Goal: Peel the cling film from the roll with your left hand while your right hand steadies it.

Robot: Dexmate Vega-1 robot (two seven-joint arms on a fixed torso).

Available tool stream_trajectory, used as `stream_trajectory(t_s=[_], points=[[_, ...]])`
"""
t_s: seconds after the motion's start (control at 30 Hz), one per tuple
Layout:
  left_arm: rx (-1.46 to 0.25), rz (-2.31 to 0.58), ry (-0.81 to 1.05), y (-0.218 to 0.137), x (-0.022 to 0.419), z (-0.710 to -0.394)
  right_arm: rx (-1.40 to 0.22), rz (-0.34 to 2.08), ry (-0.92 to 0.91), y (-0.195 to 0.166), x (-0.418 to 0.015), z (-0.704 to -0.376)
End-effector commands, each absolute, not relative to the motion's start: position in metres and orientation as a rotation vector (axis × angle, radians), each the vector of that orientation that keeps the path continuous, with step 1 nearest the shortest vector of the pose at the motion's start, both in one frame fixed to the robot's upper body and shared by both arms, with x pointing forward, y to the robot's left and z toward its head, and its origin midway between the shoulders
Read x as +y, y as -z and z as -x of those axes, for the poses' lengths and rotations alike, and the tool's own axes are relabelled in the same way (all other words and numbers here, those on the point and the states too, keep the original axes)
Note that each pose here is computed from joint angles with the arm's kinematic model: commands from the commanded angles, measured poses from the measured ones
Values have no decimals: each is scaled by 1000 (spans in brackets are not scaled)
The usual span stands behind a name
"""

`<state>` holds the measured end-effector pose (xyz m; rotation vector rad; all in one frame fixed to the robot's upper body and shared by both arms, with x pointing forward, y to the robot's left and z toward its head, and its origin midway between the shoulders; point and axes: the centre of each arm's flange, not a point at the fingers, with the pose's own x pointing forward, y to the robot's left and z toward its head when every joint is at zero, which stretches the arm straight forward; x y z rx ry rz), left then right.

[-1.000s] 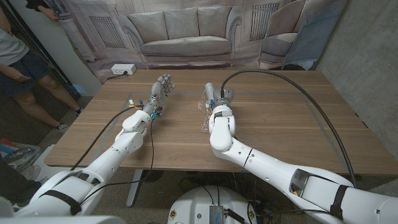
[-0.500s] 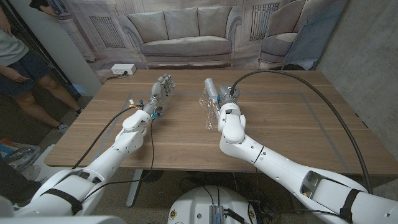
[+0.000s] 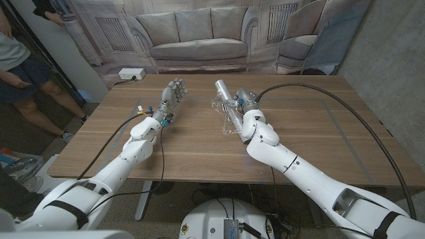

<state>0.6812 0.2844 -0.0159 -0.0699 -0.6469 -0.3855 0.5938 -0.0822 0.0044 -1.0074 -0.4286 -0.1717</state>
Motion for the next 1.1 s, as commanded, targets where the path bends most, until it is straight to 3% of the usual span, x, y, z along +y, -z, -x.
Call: stream_trajectory(t_s=[0.03,0.7,1.1], points=[[-650,69,390,14,285,-682,-387,717,50,-8,-109,-602],[-655,56,394,10,279,-679,-172,391,-278,-3,-132,-623],[-660,57,401,9,276,-676,-42,85,-621,11,-140,-638]])
